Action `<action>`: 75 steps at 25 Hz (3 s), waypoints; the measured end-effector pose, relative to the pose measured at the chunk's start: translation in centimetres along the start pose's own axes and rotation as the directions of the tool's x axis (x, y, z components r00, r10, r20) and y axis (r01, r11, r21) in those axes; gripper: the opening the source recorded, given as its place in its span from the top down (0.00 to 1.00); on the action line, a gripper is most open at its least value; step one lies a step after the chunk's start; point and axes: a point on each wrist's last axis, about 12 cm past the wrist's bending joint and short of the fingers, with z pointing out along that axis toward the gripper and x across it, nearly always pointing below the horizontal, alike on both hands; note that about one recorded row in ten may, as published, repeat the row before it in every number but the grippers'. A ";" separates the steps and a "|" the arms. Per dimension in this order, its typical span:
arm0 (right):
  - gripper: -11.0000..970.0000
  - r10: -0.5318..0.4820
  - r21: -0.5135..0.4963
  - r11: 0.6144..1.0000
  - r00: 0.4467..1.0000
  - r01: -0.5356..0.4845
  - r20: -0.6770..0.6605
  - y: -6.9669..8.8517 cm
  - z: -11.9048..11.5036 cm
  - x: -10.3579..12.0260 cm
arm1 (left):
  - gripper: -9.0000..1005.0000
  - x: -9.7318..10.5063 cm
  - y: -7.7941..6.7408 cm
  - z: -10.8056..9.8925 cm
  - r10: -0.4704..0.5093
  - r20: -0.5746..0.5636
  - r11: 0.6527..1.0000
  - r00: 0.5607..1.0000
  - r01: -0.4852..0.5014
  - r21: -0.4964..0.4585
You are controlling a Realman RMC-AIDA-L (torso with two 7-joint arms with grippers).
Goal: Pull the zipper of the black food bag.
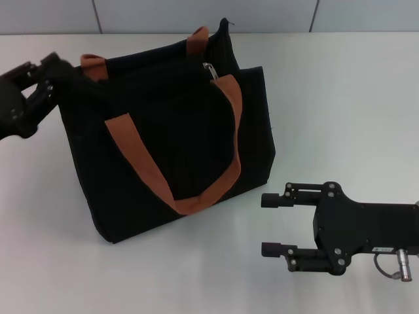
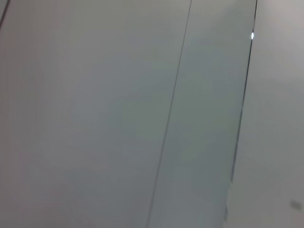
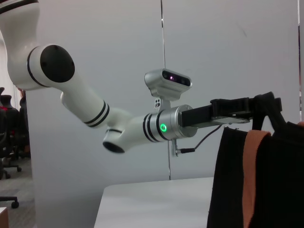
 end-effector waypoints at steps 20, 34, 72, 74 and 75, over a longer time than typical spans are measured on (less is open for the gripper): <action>0.30 -0.003 0.035 0.999 1.000 0.004 -0.025 -0.8 0.2 0.1 | 0.18 -5.9 0.0 -0.1 -0.002 -0.007 0.969 1.000 0.003 0.247; 0.29 0.005 0.018 1.000 1.000 -0.004 -0.016 -0.9 0.8 0.0 | 0.17 1.0 -6.6 4.6 0.120 -0.145 0.782 0.982 -0.004 0.624; 0.18 0.019 -0.007 1.000 0.996 -0.019 -0.092 -0.4 1.7 1.5 | 0.17 5.3 -5.8 3.1 0.155 -0.344 0.865 0.926 0.041 0.500; 0.16 0.018 -0.005 1.000 0.996 -0.019 -0.090 -0.4 1.7 1.5 | 0.17 5.2 -5.8 3.1 0.155 -0.344 0.865 0.926 0.041 0.500; 0.16 0.018 -0.005 1.000 0.996 -0.019 -0.090 -0.4 1.7 1.5 | 0.17 5.2 -5.8 3.1 0.154 -0.344 0.864 0.926 0.042 0.501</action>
